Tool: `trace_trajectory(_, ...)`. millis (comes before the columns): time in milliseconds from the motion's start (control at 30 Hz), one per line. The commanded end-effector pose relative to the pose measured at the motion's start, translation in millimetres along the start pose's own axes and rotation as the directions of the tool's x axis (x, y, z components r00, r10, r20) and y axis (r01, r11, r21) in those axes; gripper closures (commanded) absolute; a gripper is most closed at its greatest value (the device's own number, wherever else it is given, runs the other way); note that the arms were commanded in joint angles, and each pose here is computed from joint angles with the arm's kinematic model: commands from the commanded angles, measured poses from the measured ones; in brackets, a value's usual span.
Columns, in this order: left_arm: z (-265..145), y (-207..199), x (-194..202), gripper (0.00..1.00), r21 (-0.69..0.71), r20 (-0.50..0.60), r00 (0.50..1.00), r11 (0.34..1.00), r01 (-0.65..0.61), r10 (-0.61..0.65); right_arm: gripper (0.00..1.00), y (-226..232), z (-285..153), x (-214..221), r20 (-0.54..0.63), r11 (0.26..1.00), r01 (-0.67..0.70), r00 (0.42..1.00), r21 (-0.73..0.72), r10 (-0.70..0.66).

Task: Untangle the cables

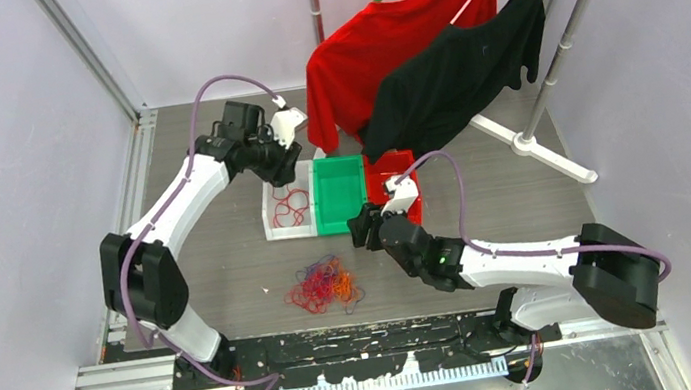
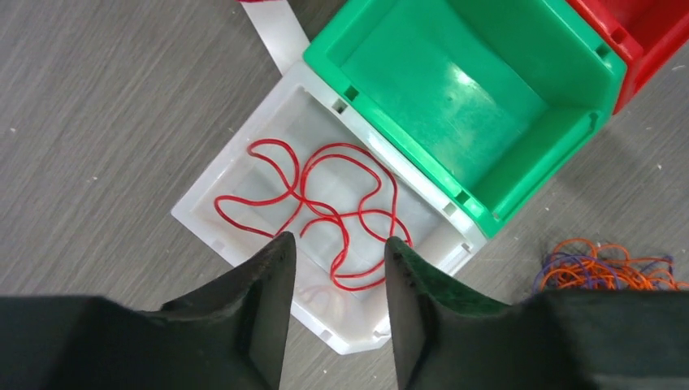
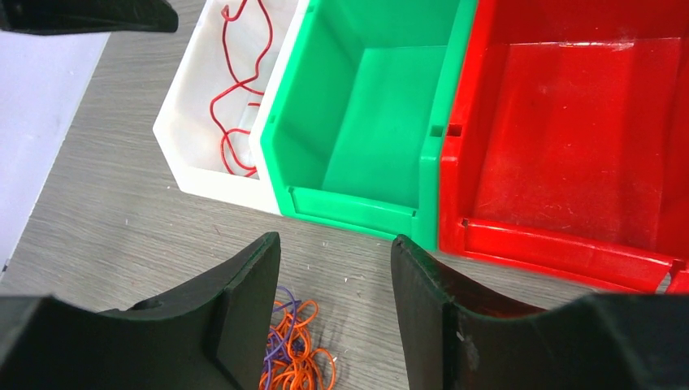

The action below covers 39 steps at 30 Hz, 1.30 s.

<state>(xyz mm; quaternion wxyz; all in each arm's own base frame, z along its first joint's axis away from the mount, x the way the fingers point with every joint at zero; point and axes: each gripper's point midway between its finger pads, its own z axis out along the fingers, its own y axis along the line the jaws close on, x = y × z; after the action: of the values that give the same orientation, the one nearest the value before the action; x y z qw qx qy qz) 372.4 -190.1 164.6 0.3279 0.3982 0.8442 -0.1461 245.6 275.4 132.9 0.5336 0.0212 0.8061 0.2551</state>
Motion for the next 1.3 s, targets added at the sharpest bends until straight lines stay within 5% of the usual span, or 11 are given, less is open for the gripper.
trace_trajectory(0,7.6,18.8,-23.3,0.63,-0.067,0.075,0.997,0.998,0.009,-0.004,0.42,8.8,-3.0,-15.1,0.039,0.998,-0.061,0.997,-0.031,0.062)
trace_trajectory(67,16.7,26.1,-24.9,0.73,-0.086,0.074,0.997,0.996,0.021,-0.015,0.42,9.0,-2.3,-14.3,0.038,0.998,-0.060,0.997,-0.029,0.061)
trace_trajectory(600,64.7,49.3,5.3,0.93,-0.179,0.049,0.999,0.984,0.020,-0.012,0.43,11.2,3.5,-9.6,0.016,1.000,-0.023,1.000,-0.017,0.023)
trace_trajectory(1267,91.9,34.2,43.3,0.97,-0.151,0.002,0.996,0.984,0.093,-0.094,0.42,13.2,4.7,-2.5,-0.028,0.999,0.032,0.999,-0.024,-0.033)
